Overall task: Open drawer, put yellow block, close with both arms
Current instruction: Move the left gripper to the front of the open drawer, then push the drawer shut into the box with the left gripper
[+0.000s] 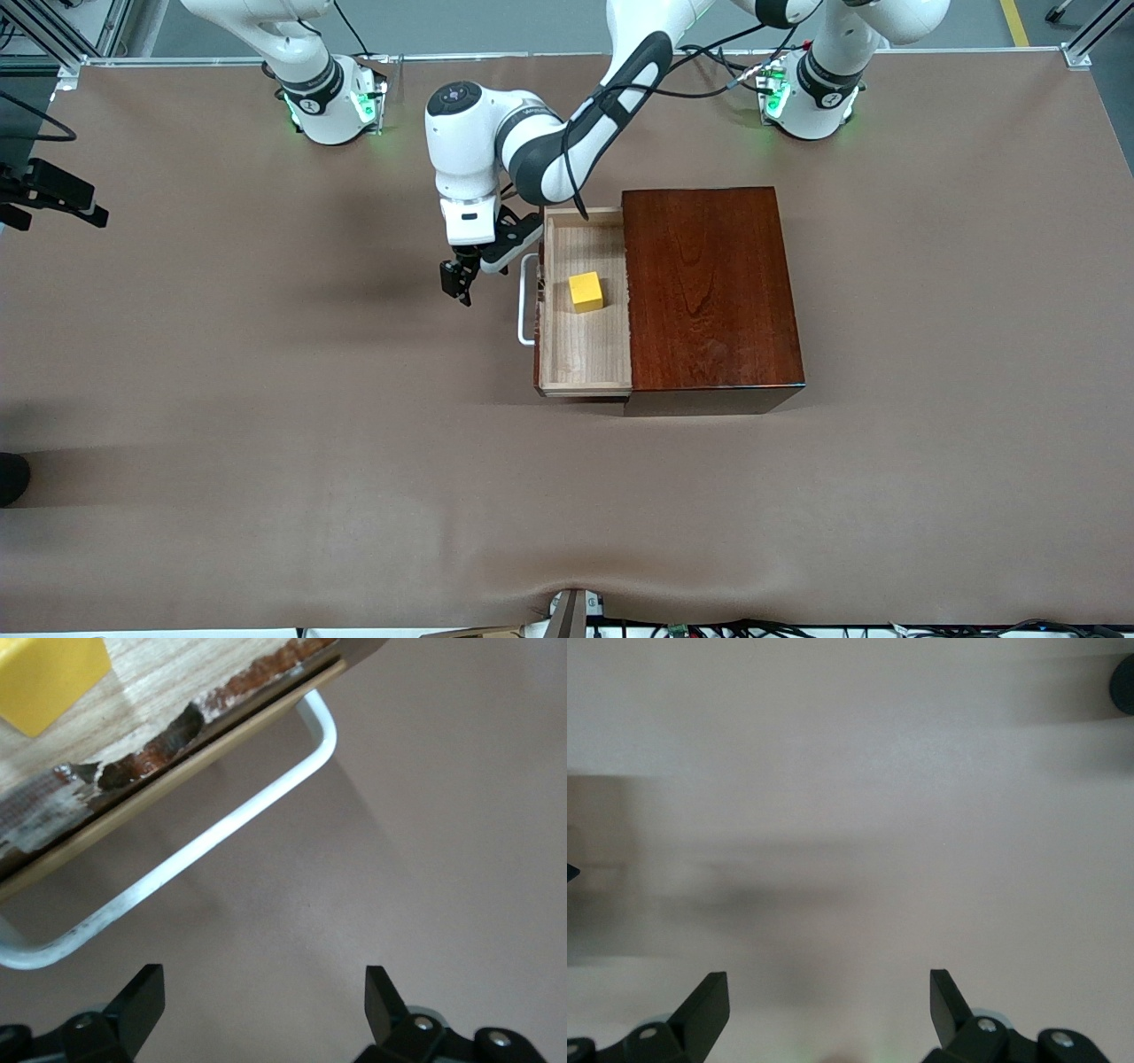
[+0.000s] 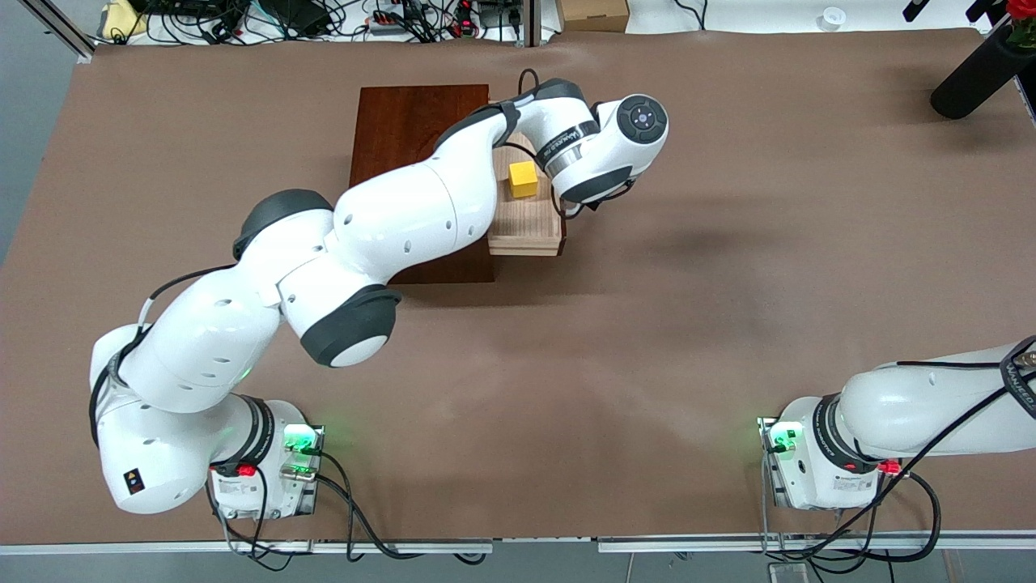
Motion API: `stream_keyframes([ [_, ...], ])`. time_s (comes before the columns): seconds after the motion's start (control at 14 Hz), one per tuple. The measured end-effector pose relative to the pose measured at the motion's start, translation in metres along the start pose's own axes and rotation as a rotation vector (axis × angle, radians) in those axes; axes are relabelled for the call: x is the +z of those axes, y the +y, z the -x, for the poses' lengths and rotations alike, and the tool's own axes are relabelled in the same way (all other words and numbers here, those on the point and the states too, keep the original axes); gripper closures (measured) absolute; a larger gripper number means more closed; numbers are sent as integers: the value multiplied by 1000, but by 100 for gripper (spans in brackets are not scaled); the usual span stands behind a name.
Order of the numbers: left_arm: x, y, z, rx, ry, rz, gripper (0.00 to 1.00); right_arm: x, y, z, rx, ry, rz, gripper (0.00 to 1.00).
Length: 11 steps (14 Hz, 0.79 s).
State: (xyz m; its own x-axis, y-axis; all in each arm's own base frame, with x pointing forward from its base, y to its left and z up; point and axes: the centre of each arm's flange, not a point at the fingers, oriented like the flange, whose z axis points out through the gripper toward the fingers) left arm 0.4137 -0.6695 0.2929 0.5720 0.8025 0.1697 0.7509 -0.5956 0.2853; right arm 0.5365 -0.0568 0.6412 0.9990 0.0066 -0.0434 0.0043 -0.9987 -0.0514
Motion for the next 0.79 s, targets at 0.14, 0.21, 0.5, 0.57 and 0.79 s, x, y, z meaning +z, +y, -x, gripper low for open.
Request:
stream_keyframes([
  [0.14, 3, 1, -4, -5, 9, 0, 0, 0, -2, 0, -8, -3, 23, 0],
  [0.21, 3, 2, -6, -7, 14, 0, 0, 0, -5, -1, -16, -5, 43, 0],
  [0.5, 10, 0, -15, -14, 37, -29, 0, 1, -12, -1, -33, -9, 69, 0],
  [0.57, 12, 0, -16, -15, 43, -37, 0, 1, -12, -1, -32, -9, 69, 0],
  [0.79, 12, 0, -17, -17, 46, -43, 0, 1, -10, -1, -28, -9, 69, 0],
])
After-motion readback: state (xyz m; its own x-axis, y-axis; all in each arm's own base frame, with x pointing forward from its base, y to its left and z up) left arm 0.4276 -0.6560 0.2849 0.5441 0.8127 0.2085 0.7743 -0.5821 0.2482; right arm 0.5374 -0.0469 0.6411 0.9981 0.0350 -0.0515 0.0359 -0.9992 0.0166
